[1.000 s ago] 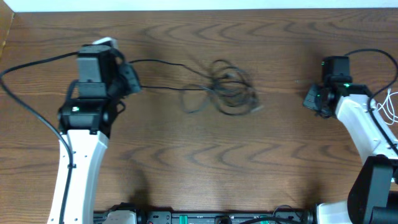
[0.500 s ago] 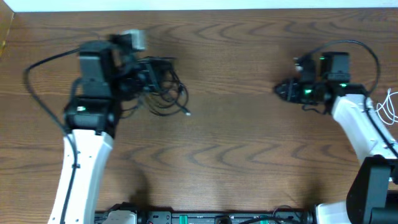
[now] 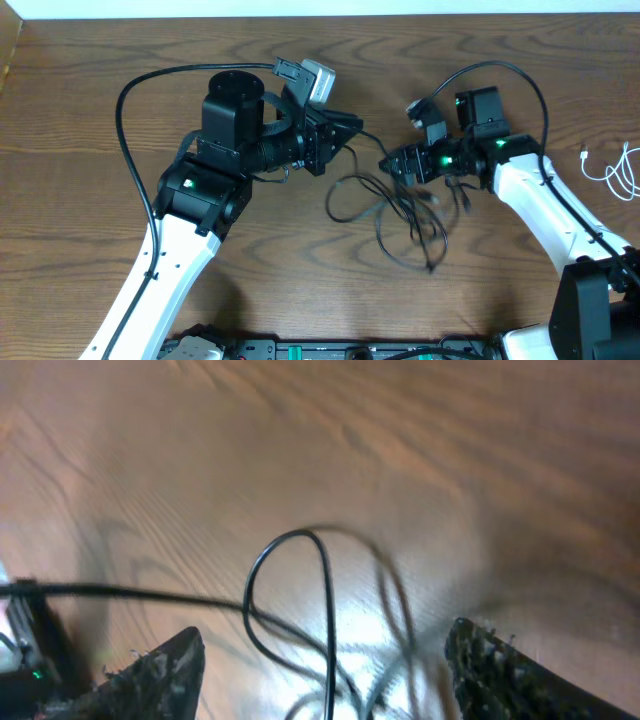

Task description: Untangle cables

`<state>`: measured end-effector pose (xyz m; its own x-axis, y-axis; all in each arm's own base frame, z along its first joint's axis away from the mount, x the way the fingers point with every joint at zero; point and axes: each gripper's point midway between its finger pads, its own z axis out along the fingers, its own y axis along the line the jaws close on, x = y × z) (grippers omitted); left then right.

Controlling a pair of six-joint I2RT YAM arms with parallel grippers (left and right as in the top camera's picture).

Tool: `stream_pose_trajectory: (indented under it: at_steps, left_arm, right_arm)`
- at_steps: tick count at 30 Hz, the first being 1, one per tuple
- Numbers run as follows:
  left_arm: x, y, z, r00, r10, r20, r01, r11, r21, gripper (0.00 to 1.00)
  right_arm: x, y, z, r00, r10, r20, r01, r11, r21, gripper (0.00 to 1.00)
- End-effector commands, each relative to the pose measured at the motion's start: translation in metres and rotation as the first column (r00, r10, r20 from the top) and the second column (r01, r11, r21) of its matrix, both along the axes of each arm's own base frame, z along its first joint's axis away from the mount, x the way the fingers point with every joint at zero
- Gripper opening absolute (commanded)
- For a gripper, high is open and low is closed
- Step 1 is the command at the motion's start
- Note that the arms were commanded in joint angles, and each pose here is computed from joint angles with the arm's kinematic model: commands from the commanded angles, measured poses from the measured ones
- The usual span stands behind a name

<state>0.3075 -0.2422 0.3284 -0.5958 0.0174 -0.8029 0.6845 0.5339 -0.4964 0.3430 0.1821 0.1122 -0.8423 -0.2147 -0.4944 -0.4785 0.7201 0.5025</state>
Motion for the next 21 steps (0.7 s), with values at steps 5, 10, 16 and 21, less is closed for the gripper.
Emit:
stream_pose_trajectory:
  at_steps: [5, 10, 16, 21]
  left_arm:
    - [0.009, 0.008, 0.003, 0.998, 0.059, 0.03, -0.06, 0.998, 0.031, 0.07]
    - [0.007, 0.009, -0.003, 0.998, 0.059, 0.002, -0.059, 0.997, 0.044, 0.08]
    - [0.006, 0.01, -0.003, 0.998, 0.059, 0.001, -0.059, 0.997, 0.045, 0.08]
    - [0.007, 0.01, -0.003, 0.998, 0.059, 0.0, -0.059, 0.997, 0.045, 0.07]
  right_arm:
    - [-0.011, -0.016, -0.034, 0.999, -0.038, -0.019, 0.033, 0.979, -0.199, 0.77]
    - [-0.015, -0.021, -0.041, 0.991, -0.111, -0.074, 0.093, 0.972, -0.215, 0.75]
    - [-0.042, -0.022, -0.05, 0.905, -0.307, -0.295, 0.244, 0.941, -0.234, 0.7]
    - [-0.048, -0.019, -0.053, 0.923, -0.272, -0.272, 0.198, 0.942, -0.272, 0.78]
